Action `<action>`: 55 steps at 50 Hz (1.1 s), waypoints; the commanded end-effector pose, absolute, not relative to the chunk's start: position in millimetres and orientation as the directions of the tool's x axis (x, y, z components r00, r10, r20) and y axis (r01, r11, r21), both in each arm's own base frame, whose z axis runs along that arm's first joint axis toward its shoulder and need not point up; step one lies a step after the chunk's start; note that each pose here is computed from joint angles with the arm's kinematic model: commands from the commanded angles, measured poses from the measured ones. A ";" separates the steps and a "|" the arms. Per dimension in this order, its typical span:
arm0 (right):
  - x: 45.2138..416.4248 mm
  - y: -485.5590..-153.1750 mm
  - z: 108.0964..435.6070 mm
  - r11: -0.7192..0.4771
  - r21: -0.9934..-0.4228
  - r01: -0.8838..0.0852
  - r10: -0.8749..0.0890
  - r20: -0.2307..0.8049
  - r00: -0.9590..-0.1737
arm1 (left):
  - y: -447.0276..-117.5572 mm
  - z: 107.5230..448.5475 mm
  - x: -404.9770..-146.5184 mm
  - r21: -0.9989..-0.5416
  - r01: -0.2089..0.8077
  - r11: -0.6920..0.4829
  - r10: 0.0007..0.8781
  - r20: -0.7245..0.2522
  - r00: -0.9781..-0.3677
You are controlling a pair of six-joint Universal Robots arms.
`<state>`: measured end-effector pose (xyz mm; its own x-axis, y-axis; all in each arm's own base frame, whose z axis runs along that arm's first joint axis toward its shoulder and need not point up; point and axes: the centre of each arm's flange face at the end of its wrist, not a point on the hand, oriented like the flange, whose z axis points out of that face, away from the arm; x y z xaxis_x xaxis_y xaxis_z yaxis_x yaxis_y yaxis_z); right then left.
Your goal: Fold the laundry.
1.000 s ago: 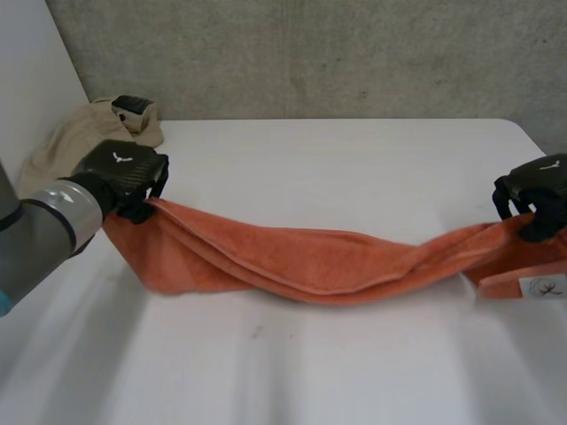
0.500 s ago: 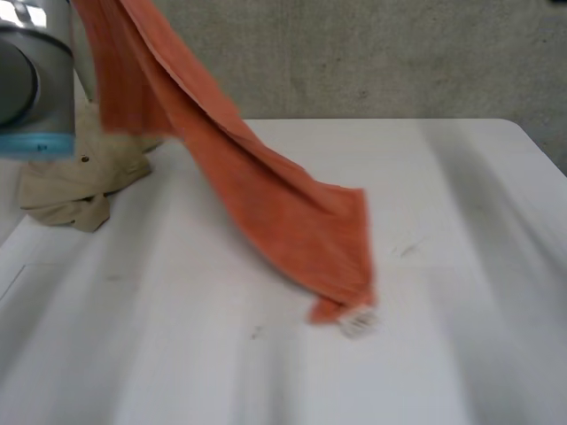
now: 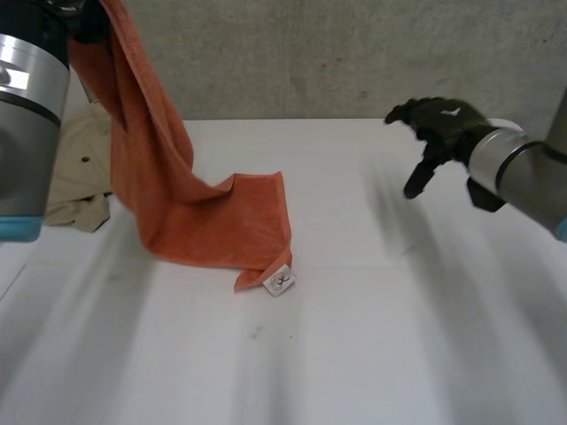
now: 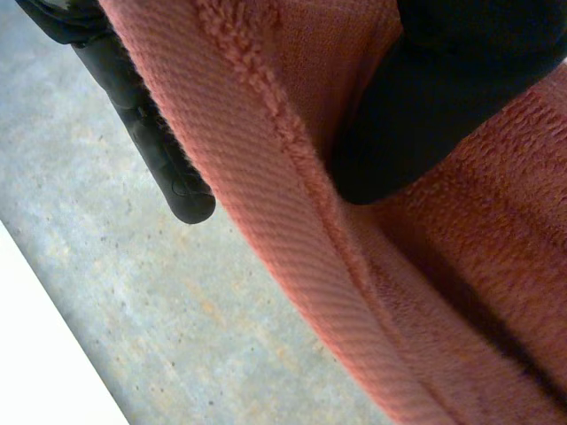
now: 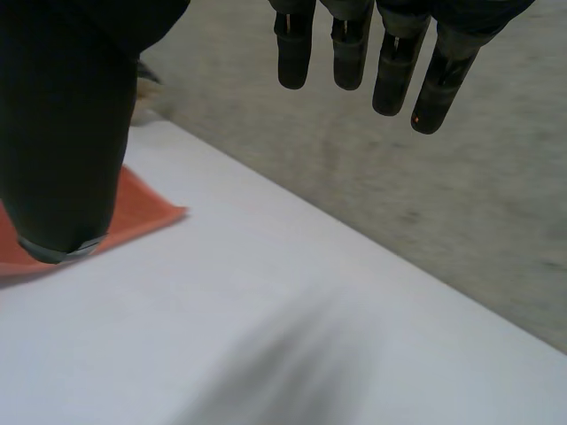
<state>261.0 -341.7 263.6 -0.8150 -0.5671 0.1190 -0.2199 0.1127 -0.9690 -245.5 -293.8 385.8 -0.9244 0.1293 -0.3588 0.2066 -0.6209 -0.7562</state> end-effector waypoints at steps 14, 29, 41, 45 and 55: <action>379.9 -315.9 210.5 0.044 -0.978 -0.206 -0.799 0.089 -0.595 | -190.5 434.1 -239.6 -0.710 0.120 -0.694 0.214 -0.363 -0.907; 436.8 -303.1 148.0 0.165 -0.980 -0.108 -0.858 -0.089 -0.506 | -160.4 449.1 -231.4 -0.693 0.095 -0.715 0.224 -0.355 -0.907; 431.5 -330.2 167.6 0.062 -0.997 -0.044 -0.752 -0.018 -0.659 | -159.4 451.9 -229.8 -0.692 0.091 -0.717 0.219 -0.346 -0.912; 412.8 -335.2 214.7 -0.019 -0.996 -0.083 -0.729 0.070 -0.681 | -165.6 450.4 -226.4 -0.695 0.109 -0.711 0.197 -0.346 -0.918; 307.7 -322.0 319.7 -0.234 -0.780 -0.581 -0.558 0.597 -0.577 | -210.8 435.1 -199.5 -0.733 0.233 -0.639 0.063 -0.352 -0.934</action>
